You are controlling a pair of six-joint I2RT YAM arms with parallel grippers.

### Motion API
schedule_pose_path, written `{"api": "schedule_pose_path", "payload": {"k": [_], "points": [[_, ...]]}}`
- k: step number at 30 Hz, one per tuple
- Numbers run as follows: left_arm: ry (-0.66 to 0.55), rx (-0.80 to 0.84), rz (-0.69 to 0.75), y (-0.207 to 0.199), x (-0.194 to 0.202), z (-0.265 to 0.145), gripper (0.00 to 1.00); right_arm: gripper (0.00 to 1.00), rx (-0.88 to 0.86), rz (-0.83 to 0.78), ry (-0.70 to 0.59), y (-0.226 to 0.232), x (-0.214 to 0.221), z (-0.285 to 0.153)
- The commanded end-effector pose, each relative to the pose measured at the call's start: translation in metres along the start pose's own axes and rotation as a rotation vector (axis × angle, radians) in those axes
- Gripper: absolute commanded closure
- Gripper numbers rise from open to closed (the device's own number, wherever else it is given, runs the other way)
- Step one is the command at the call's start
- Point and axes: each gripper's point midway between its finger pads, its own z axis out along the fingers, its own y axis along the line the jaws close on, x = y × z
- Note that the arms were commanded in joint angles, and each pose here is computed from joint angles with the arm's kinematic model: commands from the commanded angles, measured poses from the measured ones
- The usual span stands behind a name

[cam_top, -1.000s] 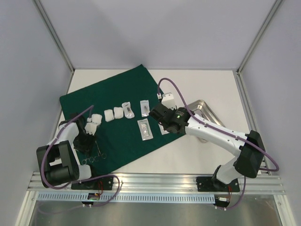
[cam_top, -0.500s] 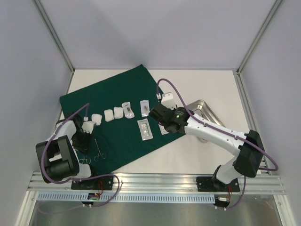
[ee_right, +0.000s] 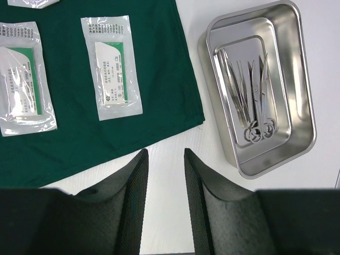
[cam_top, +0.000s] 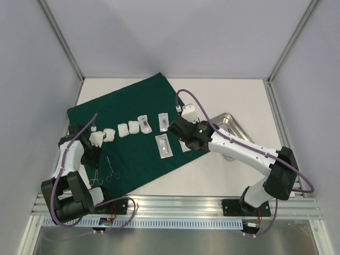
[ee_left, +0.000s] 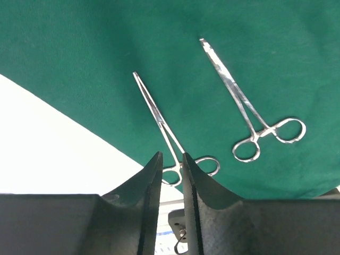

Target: Prepare the surgical pack

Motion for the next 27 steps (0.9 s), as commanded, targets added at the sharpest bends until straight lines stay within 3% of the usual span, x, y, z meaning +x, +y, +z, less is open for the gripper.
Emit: {"api": "schedule_pose_path", "payload": {"k": [1, 27], "points": [[0.040, -0.006, -0.020, 0.006, 0.008, 0.010, 0.71, 0.65, 0.026, -0.010, -0.032, -0.003, -0.010, -0.002], [0.144, 0.030, -0.044, 0.006, 0.028, 0.037, 0.81, 0.65, 0.042, -0.027, -0.042, -0.007, -0.009, 0.000]]}}
